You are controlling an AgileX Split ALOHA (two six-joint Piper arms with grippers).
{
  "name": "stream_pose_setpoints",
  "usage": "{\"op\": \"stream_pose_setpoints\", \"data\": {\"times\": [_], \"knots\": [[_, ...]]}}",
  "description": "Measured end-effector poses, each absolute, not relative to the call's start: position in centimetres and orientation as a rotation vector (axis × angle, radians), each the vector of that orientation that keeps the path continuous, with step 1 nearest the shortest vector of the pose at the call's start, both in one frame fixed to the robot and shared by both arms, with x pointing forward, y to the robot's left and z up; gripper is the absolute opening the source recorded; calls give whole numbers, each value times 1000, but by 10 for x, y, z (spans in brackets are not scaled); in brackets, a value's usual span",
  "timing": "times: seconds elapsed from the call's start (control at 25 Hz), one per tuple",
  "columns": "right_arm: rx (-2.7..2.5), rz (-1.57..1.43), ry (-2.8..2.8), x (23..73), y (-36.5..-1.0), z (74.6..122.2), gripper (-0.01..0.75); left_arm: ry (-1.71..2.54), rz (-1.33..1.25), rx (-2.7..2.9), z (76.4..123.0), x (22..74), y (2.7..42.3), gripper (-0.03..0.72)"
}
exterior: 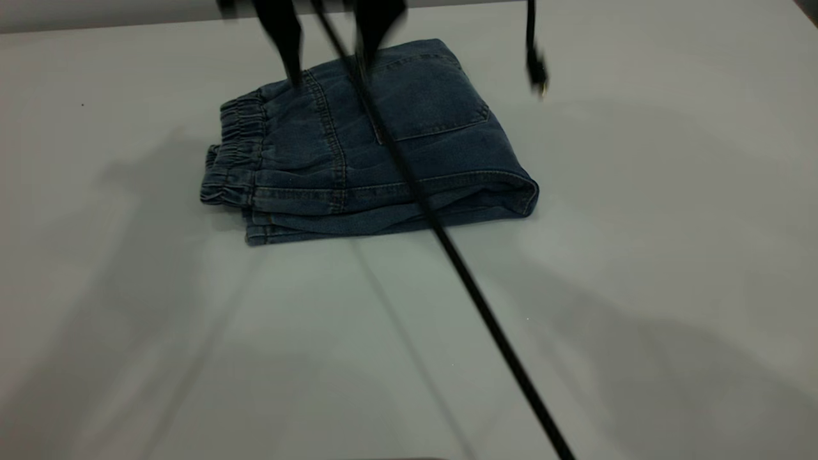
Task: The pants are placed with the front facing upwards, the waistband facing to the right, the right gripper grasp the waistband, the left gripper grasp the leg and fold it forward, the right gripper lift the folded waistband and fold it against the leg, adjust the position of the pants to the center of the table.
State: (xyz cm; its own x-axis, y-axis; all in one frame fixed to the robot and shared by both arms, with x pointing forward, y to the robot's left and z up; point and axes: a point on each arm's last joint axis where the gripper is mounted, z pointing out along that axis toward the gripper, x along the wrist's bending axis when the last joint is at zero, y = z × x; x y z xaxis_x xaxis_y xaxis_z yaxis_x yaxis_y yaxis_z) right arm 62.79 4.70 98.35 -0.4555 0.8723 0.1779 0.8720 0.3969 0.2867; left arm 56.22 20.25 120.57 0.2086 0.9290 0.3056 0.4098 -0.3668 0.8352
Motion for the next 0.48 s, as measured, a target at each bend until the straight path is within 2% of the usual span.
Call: {"op": "stream_pose_setpoints", "data": {"times": [0.32,0.48], "knots": [[1263,914,2570,586,13,1140,418,1284,1072,1818,1257,482,233,459],[1181,957,2509,555,-18,1189,418,1293,962,1904,1263,443,243,459]]}}
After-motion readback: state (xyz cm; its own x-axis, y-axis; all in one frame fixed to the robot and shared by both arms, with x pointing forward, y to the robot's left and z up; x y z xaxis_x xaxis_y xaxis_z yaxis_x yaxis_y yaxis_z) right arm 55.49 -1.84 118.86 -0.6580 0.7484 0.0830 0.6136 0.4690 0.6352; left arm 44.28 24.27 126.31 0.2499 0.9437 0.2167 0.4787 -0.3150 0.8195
